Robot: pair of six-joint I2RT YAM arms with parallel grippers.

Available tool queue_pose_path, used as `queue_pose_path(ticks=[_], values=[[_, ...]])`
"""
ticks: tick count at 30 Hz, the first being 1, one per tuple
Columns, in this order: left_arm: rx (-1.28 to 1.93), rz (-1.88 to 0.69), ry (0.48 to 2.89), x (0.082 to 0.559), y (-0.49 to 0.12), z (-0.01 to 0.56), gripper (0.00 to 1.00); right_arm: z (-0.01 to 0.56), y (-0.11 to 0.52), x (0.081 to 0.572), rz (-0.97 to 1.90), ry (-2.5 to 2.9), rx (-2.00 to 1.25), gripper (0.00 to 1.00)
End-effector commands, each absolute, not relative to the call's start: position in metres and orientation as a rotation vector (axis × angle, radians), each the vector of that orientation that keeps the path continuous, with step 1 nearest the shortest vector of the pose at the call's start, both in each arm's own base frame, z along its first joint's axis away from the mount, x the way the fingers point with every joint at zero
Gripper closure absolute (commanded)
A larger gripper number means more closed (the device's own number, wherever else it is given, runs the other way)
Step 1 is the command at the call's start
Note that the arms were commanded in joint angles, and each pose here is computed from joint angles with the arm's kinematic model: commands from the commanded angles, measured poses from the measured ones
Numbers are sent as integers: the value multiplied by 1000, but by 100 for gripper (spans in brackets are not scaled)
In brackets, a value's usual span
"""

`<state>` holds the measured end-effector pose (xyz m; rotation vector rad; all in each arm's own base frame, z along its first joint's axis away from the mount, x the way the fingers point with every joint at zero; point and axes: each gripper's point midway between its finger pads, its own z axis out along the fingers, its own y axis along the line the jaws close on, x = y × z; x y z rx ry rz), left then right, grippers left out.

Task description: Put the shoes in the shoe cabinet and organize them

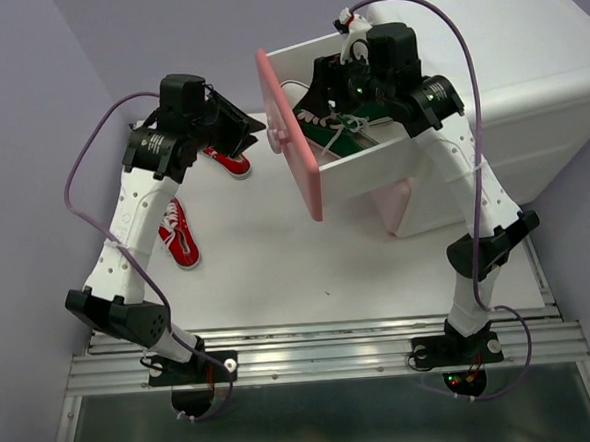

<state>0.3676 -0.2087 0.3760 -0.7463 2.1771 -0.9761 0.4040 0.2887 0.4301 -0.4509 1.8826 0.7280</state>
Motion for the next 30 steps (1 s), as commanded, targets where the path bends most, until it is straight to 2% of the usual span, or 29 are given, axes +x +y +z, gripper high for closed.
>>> queue_pose_path(ticks=[1, 5, 6, 7, 8, 12, 15, 17, 22, 30], values=[[-711, -1034, 2140, 331, -200, 397, 53, 441, 287, 409, 673, 1826, -498, 30], [-674, -1141, 2120, 311, -206, 404, 44, 443, 288, 414, 653, 1801, -523, 57], [-647, -1186, 2110, 302, -208, 409, 43, 445, 290, 413, 667, 1790, -532, 68], [-639, -1222, 2099, 302, -215, 408, 39, 447, 292, 412, 674, 1781, -543, 74], [-612, -1262, 2085, 295, -220, 413, 35, 454, 293, 410, 693, 1752, -547, 83], [-543, -1314, 2086, 295, -244, 414, 32, 471, 286, 413, 668, 1695, -480, 99], [-499, -1319, 2083, 302, -259, 417, 33, 503, 269, 413, 589, 1590, -441, 99], [-499, -1328, 2072, 308, -265, 418, 36, 513, 262, 411, 561, 1566, -423, 100], [-590, -1275, 2022, 329, -262, 412, 61, 524, 265, 396, 596, 1516, -489, 99], [-732, -1157, 1949, 367, -247, 408, 69, 521, 265, 359, 611, 1462, -684, 100]])
